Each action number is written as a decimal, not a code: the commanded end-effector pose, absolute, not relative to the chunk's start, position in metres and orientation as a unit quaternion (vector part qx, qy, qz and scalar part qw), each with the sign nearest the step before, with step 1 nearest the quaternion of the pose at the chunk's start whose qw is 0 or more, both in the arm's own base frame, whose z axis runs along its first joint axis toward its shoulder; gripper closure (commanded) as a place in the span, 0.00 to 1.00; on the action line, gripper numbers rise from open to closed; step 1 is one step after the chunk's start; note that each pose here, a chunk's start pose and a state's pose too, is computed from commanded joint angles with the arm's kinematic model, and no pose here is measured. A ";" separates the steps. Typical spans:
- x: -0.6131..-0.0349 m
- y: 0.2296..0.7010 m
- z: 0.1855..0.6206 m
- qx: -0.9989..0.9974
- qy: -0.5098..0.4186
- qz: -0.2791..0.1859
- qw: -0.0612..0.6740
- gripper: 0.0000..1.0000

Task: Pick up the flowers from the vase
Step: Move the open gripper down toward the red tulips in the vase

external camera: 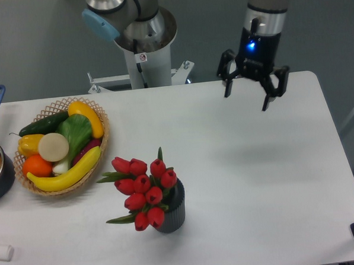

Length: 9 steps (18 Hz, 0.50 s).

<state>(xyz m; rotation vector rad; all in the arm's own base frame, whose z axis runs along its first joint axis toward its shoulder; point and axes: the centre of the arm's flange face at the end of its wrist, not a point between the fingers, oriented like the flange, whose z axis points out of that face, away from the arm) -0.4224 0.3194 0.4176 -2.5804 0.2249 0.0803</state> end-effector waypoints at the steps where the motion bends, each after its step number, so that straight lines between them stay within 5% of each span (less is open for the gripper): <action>1: -0.419 0.323 0.417 -0.957 0.086 0.027 0.274 0.00; 9: -0.395 0.360 0.388 -0.930 0.130 0.018 0.344 0.00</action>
